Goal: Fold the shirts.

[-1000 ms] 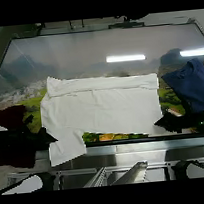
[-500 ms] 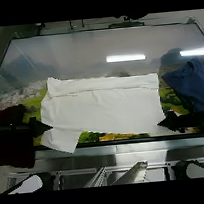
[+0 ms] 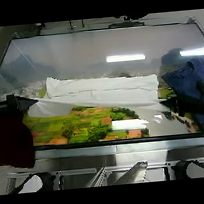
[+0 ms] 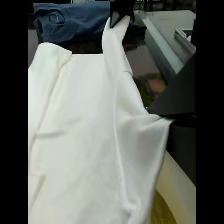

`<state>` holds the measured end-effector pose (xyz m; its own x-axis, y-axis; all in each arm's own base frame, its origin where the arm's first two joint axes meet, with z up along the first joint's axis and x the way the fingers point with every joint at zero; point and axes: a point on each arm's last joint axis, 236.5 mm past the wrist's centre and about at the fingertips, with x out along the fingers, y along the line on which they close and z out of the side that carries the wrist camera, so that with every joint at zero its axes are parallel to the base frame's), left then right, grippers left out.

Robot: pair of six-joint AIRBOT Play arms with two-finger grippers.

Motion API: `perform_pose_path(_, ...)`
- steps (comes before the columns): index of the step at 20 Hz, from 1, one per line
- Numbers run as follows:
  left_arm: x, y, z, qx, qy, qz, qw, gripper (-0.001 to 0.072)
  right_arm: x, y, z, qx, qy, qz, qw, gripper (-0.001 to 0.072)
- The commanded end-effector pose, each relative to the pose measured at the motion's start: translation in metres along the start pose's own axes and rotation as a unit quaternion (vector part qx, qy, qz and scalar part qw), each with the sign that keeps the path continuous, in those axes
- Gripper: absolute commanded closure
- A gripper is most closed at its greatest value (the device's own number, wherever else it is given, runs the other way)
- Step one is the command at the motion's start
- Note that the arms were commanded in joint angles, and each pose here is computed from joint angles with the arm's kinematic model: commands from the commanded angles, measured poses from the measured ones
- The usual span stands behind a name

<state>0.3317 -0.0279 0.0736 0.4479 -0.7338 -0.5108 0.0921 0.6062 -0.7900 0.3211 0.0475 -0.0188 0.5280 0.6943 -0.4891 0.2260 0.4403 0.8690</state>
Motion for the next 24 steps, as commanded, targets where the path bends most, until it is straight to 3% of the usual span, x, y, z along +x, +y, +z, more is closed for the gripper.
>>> perform_pose_path(1, 0.018, -0.010, 0.033, 0.028, 0.005, -0.015, 0.999, 0.0681, 0.004, 0.035, 0.048, -0.030, -0.069, 0.036, 0.997, 0.0697)
perform_pose_path(9, 0.125, 0.038, 0.095, 0.046, 0.067, -0.021, 0.996, 0.0683, 0.066, 0.004, 0.092, -0.049, -0.068, -0.025, 0.996, 0.0696)
perform_pose_path(17, 0.172, 0.090, 0.135, 0.046, 0.074, -0.027, 0.996, 0.0679, 0.089, -0.025, 0.119, -0.088, -0.079, -0.039, 0.992, 0.0695)
perform_pose_path(18, 0.174, 0.091, 0.139, 0.046, 0.073, -0.028, 0.996, 0.0491, 0.088, -0.027, 0.122, -0.093, -0.083, -0.043, 0.991, 0.0687)
perform_pose_path(19, 0.177, 0.089, 0.142, 0.043, 0.075, -0.031, 0.996, 0.0193, 0.088, -0.028, 0.123, -0.094, -0.086, -0.046, 0.991, 0.0679)
perform_pose_path(20, 0.175, 0.087, 0.148, 0.048, 0.073, -0.031, 0.996, -0.0005, 0.086, -0.030, 0.126, -0.094, -0.091, -0.051, 0.990, 0.0551)
perform_pose_path(21, 0.171, 0.083, 0.156, 0.052, 0.067, -0.030, 0.996, 0.0001, 0.085, -0.031, 0.130, -0.107, -0.096, -0.056, 0.988, 0.0459)
perform_pose_path(24, 0.148, 0.064, 0.182, 0.086, 0.045, -0.032, 0.995, 0.0006, 0.074, -0.015, 0.145, -0.155, -0.103, -0.046, 0.981, 0.0455)
